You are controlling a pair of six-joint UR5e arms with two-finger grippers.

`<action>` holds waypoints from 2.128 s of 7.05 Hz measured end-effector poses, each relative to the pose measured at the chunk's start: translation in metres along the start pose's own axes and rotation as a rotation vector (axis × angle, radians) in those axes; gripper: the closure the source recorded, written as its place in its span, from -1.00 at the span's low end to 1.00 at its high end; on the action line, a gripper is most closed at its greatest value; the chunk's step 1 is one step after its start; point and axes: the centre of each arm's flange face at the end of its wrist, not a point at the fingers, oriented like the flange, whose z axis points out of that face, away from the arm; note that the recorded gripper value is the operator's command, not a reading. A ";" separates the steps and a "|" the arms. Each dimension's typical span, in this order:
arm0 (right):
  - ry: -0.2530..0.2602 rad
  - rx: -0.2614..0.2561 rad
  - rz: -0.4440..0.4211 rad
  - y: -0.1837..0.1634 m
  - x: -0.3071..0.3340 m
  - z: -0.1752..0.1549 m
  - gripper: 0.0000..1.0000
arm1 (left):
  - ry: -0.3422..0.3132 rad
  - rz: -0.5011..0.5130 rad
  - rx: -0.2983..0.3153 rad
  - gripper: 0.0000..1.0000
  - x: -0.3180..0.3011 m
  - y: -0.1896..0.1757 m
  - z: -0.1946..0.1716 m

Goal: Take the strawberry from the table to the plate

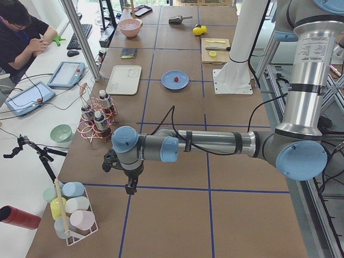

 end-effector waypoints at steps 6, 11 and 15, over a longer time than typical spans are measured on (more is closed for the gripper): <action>0.013 0.021 0.013 0.031 -0.005 -0.012 -1.00 | -0.001 0.004 0.006 -1.00 0.002 -0.001 -0.003; 0.015 0.023 0.018 0.030 -0.006 -0.013 -1.00 | -0.007 -0.014 0.002 -1.00 -0.001 -0.001 0.000; 0.022 0.027 0.151 0.030 -0.007 -0.015 -1.00 | -0.008 -0.084 0.004 -1.00 -0.001 0.000 0.000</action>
